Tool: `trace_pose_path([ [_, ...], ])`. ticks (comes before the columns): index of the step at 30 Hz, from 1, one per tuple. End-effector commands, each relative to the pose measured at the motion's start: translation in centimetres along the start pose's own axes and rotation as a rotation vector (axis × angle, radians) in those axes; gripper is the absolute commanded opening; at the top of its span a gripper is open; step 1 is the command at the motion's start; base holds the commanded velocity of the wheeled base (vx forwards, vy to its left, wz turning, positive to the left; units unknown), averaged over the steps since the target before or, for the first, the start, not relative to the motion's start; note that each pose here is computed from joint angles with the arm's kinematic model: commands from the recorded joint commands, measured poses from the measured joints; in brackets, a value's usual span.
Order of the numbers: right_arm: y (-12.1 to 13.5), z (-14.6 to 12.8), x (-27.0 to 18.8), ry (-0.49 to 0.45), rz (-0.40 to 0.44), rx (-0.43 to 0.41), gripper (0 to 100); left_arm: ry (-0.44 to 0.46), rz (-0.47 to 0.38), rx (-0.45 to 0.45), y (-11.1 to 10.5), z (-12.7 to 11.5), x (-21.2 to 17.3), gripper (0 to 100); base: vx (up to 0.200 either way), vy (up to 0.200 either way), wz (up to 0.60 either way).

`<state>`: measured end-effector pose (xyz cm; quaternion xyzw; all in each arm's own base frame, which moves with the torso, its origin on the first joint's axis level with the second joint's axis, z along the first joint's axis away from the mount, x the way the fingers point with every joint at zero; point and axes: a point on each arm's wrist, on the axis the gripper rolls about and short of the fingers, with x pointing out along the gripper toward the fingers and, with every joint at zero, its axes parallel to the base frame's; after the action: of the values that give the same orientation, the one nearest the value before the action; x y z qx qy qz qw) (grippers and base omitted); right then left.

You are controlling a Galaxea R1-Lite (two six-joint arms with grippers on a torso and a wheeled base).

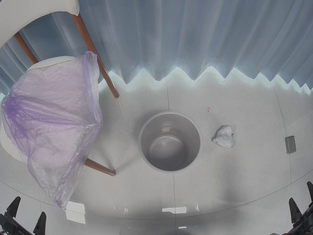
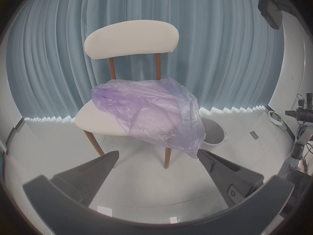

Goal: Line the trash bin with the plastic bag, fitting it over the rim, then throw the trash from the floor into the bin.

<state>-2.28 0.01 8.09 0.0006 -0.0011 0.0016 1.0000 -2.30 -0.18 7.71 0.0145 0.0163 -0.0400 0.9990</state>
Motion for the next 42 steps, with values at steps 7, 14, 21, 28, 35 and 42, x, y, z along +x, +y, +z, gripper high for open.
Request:
trace_pose_path([
  [7,0.0,-0.5,0.0,0.002,-0.003,-0.003,100,0.001,-0.002,0.008,0.0,-0.5,0.0,100,0.0,0.0,0.0],
  [14,0.0,-0.5,0.0,0.002,-0.012,0.0,100,-0.014,-0.014,0.009,0.0,-0.4,0.0,100,0.0,0.0,0.0],
  [21,0.0,-0.5,0.0,0.001,-0.012,-0.001,100,-0.242,-0.212,0.134,-0.5,1.8,-0.3,100,0.0,0.0,0.0],
  [28,0.0,-0.5,0.0,0.002,-0.012,-0.001,100,-0.203,-0.307,0.155,-0.6,4.3,-0.2,100,0.0,0.0,0.0],
  [35,0.0,-0.5,0.0,0.002,-0.012,-0.001,100,-0.091,-0.495,0.123,-0.5,9.8,2.6,100,0.0,0.0,0.0],
  [42,0.0,-0.5,0.0,-0.001,-0.012,0.0,100,-0.074,-0.713,0.146,-0.8,14.3,5.8,100,0.0,0.0,0.0],
])
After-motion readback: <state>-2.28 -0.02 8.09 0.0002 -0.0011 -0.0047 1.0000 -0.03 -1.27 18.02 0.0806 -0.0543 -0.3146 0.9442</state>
